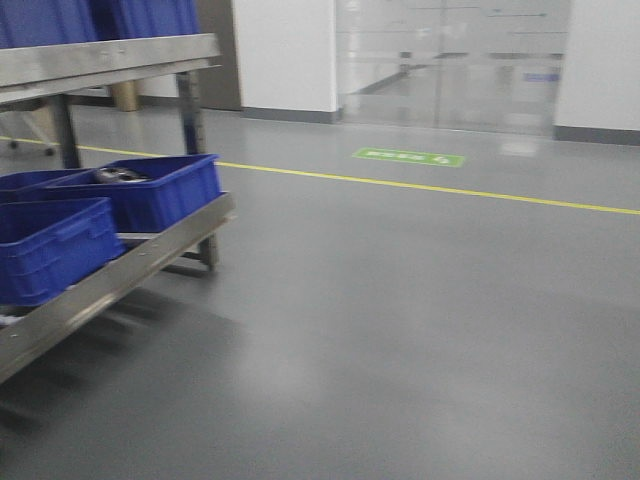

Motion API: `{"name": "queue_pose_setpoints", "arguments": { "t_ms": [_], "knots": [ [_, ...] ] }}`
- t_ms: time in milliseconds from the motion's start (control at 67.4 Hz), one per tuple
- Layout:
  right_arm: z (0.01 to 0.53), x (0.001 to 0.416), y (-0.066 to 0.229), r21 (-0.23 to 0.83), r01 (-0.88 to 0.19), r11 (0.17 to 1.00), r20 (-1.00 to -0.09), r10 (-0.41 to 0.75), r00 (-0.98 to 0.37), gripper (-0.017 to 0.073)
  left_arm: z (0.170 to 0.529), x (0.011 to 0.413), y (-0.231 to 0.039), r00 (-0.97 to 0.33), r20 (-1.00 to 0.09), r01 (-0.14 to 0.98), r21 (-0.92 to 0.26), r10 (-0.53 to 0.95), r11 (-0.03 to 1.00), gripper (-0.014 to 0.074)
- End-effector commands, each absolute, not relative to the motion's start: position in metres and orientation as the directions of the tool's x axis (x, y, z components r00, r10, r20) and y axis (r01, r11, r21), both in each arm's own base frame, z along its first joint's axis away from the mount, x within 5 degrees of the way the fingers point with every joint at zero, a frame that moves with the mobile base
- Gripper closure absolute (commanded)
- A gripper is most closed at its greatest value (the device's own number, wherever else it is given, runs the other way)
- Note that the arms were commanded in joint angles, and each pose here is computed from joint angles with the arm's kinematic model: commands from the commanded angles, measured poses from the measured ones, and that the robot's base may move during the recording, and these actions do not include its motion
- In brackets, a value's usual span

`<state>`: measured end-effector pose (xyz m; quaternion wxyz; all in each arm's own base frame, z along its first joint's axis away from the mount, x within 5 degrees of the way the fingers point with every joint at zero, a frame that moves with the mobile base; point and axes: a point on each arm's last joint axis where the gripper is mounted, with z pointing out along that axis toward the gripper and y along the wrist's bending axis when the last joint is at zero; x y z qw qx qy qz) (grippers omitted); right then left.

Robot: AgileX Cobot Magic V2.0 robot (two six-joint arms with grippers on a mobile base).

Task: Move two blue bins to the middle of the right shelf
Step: 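Turn toward the steel rack of blue bins holding the bin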

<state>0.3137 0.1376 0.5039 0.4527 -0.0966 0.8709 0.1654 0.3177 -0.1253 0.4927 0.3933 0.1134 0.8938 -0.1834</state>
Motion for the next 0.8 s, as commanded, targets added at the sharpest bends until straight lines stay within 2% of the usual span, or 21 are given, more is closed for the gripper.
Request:
{"name": "queue_pose_setpoints", "arguments": {
  "t_ms": [0,787],
  "knots": [
    [0.5169,0.316,0.1408,0.237,-0.343,0.909,-0.875,0.047,-0.481,0.0721,0.514,0.2989,-0.1369,-0.614,-0.789,0.462,-0.325,0.034,0.825,0.0704],
    [0.5169,0.316,0.1408,0.237,-0.343,0.909,-0.875,0.047,-0.481,0.0721,0.514,0.2989,-0.1369,-0.614,-0.789,0.462,-0.325,0.034,0.825,0.0704]
  ]
}}
